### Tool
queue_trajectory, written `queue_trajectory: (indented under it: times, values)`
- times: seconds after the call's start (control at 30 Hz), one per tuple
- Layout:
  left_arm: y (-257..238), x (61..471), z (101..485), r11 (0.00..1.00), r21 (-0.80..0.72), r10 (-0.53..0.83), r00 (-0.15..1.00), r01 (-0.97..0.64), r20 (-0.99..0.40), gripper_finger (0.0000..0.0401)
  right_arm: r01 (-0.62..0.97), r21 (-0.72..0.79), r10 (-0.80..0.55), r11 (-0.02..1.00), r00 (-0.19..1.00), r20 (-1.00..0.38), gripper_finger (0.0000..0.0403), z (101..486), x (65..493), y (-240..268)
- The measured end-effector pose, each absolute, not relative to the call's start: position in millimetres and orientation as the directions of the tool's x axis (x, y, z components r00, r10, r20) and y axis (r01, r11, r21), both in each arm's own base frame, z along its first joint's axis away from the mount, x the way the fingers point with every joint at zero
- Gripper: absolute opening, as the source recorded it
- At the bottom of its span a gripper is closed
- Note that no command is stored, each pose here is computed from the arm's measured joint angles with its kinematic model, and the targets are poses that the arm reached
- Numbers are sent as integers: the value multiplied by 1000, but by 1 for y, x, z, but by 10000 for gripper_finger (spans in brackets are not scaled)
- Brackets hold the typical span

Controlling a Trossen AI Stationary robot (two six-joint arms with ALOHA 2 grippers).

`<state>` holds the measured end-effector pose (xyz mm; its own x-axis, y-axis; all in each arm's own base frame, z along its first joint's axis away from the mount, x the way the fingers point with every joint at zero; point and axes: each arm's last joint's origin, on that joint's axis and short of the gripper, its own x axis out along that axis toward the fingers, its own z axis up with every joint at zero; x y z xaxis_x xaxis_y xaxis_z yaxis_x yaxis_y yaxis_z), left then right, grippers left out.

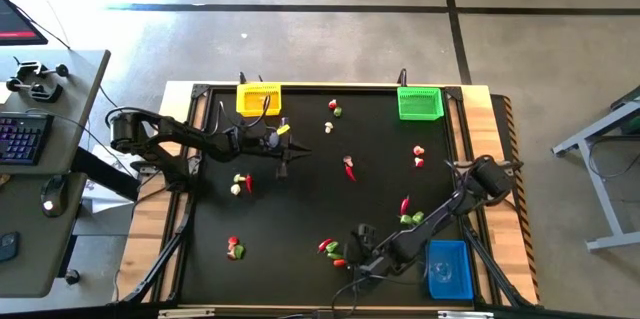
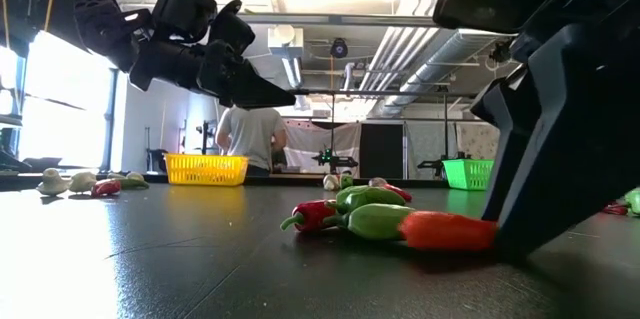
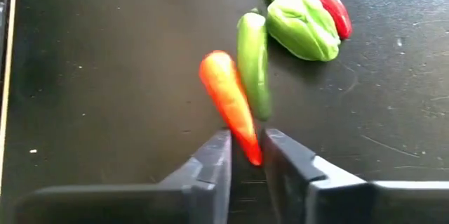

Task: Sort produce into baskets
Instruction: Put the orange chili pepper into the green bin

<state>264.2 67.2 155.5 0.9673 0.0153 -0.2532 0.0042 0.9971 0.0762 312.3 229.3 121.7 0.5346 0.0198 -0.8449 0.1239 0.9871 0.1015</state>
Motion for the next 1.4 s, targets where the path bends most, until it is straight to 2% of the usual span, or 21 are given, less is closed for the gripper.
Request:
queue_trajectory:
  times: [0.17, 0.37, 0.5, 0.67, 0.9, 1.03, 1.2, 1.3, 1.4]
  values:
    - [65, 265, 155, 997, 72, 7, 967, 12, -256, 35, 97, 112, 47, 989, 509, -859, 8, 122, 311, 229]
    - [65, 265, 155, 997, 72, 6, 967, 13, -255, 35, 83, 148, 90, 985, 481, -872, 19, 136, 305, 227]
    - [65, 265, 155, 998, 65, 6, 967, 11, -254, 35, 88, 165, 102, 982, 488, -867, 11, 163, 296, 223]
    - [65, 265, 156, 998, 66, 7, 968, 10, -249, 35, 157, 60, -15, 986, 439, -899, 3, 193, 274, 202]
    - [65, 265, 156, 998, 64, 6, 968, 10, -249, 35, 324, -91, -209, 942, 349, -914, 3, 224, 256, 134]
    - [64, 265, 156, 998, 64, 6, 968, 11, -250, 35, 383, -66, -208, 921, 341, -917, 3, 225, 242, 86]
    - [64, 265, 156, 998, 64, 6, 968, 11, -250, 35, 503, 20, -213, 864, 401, -891, 2, 230, 213, 26]
    - [65, 265, 156, 998, 64, 6, 968, 10, -250, 35, 587, 67, -252, 807, 445, -860, 2, 238, 190, -4]
    - [64, 265, 156, 998, 64, 6, 968, 11, -249, 35, 696, 89, -323, 713, 439, -838, 2, 242, 164, -30]
